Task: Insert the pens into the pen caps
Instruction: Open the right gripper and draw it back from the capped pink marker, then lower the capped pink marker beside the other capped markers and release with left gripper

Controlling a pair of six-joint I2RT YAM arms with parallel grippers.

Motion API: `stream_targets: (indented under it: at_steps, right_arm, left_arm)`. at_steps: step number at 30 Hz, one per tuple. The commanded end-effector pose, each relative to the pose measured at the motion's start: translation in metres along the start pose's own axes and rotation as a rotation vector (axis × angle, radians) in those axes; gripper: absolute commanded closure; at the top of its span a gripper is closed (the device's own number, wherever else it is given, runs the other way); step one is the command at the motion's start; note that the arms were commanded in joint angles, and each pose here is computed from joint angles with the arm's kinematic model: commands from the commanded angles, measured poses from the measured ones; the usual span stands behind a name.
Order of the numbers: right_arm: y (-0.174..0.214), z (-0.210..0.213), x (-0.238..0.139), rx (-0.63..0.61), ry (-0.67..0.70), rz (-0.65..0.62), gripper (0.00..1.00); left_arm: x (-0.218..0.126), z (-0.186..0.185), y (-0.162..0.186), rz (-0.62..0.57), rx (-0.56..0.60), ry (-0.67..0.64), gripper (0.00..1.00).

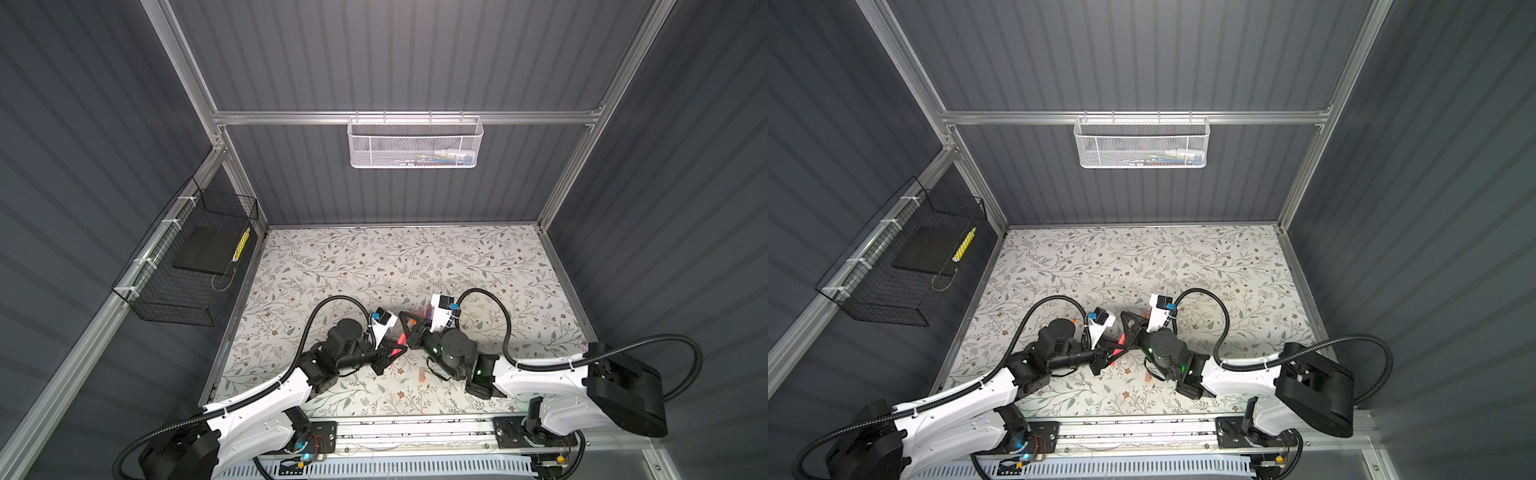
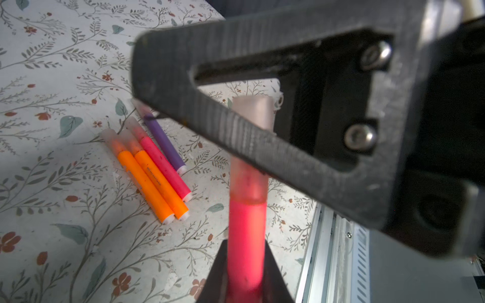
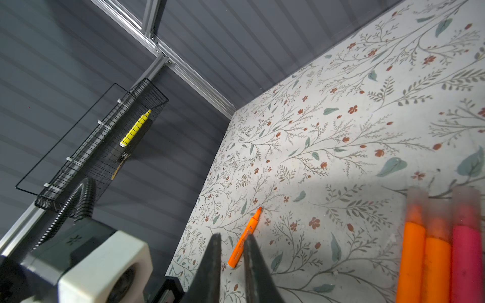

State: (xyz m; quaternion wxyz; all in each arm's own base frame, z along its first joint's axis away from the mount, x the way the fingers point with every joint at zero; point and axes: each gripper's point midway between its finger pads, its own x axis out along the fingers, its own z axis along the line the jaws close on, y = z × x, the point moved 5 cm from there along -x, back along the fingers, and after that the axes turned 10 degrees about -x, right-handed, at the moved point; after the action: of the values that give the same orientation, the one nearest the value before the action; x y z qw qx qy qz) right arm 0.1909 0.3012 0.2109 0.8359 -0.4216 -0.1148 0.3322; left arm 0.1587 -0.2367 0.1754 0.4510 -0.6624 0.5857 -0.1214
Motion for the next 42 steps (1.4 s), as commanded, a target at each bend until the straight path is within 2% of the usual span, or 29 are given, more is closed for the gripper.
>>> stream_targets:
  at_steps: [1,3,5,8,14,17,20,25,34,35,38,42]
  right_arm:
    - [0.042,-0.009,-0.023,-0.116,0.009,0.216,0.89]
    - [0.030,-0.022,-0.026,-0.108,0.056,0.195,0.77]
    - [0.019,-0.036,-0.029,-0.098,0.113,0.183,0.71]
    - [-0.003,-0.058,-0.039,-0.086,0.190,0.144,0.57]
    - [-0.049,-0.095,-0.066,-0.141,0.368,0.084,0.25]
    - [-0.066,-0.112,-0.079,-0.182,0.468,0.065,0.13]
    - [-0.078,-0.132,-0.089,-0.200,0.548,0.045,0.06]
    - [-0.098,-0.168,-0.110,-0.209,0.719,-0.012,0.01]
    - [-0.109,-0.221,-0.151,-0.259,1.014,-0.101,0.01]
    - [-0.107,-0.228,-0.157,-0.237,1.060,-0.114,0.01]
    - [-0.104,-0.229,-0.152,-0.234,0.997,-0.103,0.01]
    - [-0.102,-0.229,-0.153,-0.226,0.997,-0.100,0.01]
  left_arm:
    - [-0.027,0.011,-0.073,-0.336,-0.037,-0.155,1.00]
    - [-0.027,0.020,-0.063,-0.311,-0.070,-0.196,1.00]
    - [-0.024,0.028,-0.054,-0.284,-0.103,-0.226,1.00]
    - [-0.016,0.041,-0.040,-0.241,-0.158,-0.267,1.00]
    - [0.007,0.063,-0.024,-0.145,-0.237,-0.335,1.00]
    - [0.019,0.071,-0.018,-0.096,-0.264,-0.382,1.00]
    - [0.031,0.080,-0.011,-0.037,-0.281,-0.470,1.00]
    - [0.049,0.087,0.000,0.061,-0.304,-0.575,1.00]
    - [0.062,0.097,0.011,0.123,-0.320,-0.647,1.00]
    - [0.065,0.098,0.012,0.131,-0.321,-0.650,1.00]
    - [0.071,0.102,0.016,0.154,-0.328,-0.657,1.00]
    - [0.075,0.105,0.019,0.170,-0.334,-0.664,0.98]
